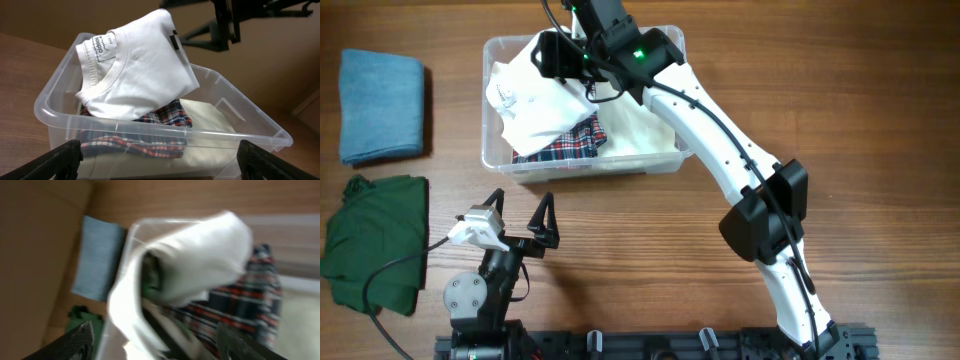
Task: Pack container
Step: 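Lower the white T-shirt into the container's left side with the right gripper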
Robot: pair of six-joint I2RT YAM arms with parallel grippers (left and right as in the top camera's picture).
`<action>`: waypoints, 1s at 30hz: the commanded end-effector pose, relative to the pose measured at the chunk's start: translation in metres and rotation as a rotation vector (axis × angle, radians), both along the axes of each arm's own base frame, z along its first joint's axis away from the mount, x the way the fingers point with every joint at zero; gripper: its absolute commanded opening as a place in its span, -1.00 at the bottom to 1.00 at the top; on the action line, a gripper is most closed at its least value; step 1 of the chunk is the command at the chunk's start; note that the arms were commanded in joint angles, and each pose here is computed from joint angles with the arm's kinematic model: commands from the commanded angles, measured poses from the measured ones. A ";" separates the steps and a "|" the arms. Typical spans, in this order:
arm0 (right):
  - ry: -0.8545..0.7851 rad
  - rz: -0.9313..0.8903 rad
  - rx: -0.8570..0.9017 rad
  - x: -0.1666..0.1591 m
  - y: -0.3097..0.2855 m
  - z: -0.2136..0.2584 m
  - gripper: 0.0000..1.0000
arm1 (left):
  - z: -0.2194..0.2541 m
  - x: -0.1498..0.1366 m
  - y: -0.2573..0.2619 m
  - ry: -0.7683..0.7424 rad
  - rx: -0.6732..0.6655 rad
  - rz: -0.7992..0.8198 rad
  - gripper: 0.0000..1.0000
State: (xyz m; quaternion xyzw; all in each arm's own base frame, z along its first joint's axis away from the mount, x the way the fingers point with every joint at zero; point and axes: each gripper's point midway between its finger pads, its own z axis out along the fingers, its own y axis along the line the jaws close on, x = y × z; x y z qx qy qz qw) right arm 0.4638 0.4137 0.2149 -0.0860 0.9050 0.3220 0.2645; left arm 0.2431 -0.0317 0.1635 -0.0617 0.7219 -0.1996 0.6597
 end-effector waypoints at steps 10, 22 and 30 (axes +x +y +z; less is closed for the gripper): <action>-0.066 0.040 -0.265 0.014 -0.050 -0.030 0.62 | -0.002 0.000 -0.001 0.004 0.001 -0.002 1.00; 0.045 0.252 -0.238 -0.023 -0.037 -0.069 0.19 | -0.002 0.000 -0.001 0.004 0.001 -0.002 1.00; 0.048 0.333 -0.212 -0.034 -0.030 -0.068 0.08 | -0.002 0.000 -0.001 0.004 0.001 -0.002 1.00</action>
